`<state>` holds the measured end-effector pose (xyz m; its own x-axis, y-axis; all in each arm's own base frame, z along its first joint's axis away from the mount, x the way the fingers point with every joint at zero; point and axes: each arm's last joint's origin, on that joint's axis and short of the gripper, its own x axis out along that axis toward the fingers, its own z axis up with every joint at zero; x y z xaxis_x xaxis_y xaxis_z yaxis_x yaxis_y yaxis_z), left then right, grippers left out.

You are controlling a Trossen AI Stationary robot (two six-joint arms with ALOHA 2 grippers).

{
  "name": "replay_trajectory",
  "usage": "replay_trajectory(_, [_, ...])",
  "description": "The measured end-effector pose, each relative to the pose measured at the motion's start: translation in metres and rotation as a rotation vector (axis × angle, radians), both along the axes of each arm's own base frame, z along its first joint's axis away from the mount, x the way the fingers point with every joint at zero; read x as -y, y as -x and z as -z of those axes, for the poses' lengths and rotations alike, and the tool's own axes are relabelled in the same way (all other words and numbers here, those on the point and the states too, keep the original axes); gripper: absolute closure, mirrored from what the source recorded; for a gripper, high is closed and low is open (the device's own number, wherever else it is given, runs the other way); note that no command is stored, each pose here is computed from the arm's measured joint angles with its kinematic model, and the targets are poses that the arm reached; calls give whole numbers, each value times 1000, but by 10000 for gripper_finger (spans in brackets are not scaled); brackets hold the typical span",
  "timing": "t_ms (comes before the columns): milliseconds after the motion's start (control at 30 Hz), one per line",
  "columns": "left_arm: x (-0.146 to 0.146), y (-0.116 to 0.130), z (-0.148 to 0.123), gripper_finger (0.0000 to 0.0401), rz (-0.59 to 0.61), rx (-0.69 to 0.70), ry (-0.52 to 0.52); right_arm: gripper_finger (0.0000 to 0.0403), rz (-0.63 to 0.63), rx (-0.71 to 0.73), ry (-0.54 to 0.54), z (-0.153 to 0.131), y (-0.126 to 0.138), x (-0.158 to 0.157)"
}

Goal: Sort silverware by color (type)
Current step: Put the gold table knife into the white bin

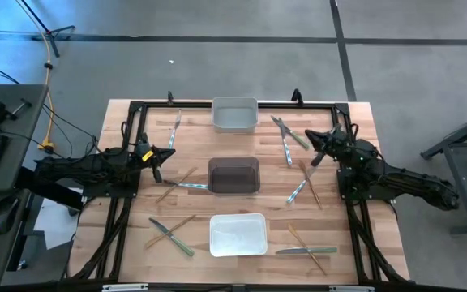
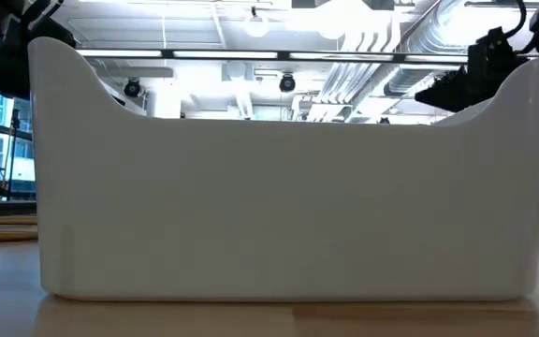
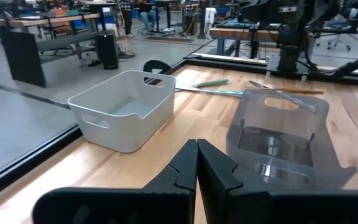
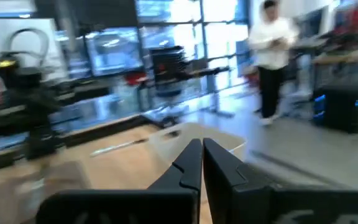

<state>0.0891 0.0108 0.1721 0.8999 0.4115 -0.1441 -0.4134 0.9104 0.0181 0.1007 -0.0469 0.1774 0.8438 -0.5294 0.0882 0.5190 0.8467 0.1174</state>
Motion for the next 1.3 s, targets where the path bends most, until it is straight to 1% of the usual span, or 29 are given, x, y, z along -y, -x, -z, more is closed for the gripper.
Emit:
replay_trajectory(67, [1,0,0,401,19,0,3,402,-12,-31,-46,1,-3,1])
replay_trajectory(233, [1,0,0,401,43,0,8,402,-11,-110,-118,-3,-12,5])
replay_trajectory(333, [1,-1,0,401,45,-1,8,402,-9,-203,-221,2,-19,7])
replay_trajectory(467, [2,-1,0,401,59,-2,10,402,-59,-269,-370,3,-29,9])
replay_trajectory(567, [2,-1,0,401,75,-3,11,402,-82,-358,-440,5,-35,7])
replay_trajectory(667, [2,-1,0,401,76,-3,12,402,-104,-441,-506,7,-40,2])
replay_trajectory(767, [2,-1,0,401,80,-2,14,402,-133,-494,-581,11,-45,-7])
replay_trajectory(967, [3,-1,0,401,96,-3,17,402,-171,-652,-680,13,-47,-32])
replay_trajectory(1133, [3,-2,2,401,107,-16,23,402,-118,-798,-818,3,-42,-48])
replay_trajectory(1300, [4,-5,5,401,119,-42,71,393,21,-899,-877,-9,-37,-62])
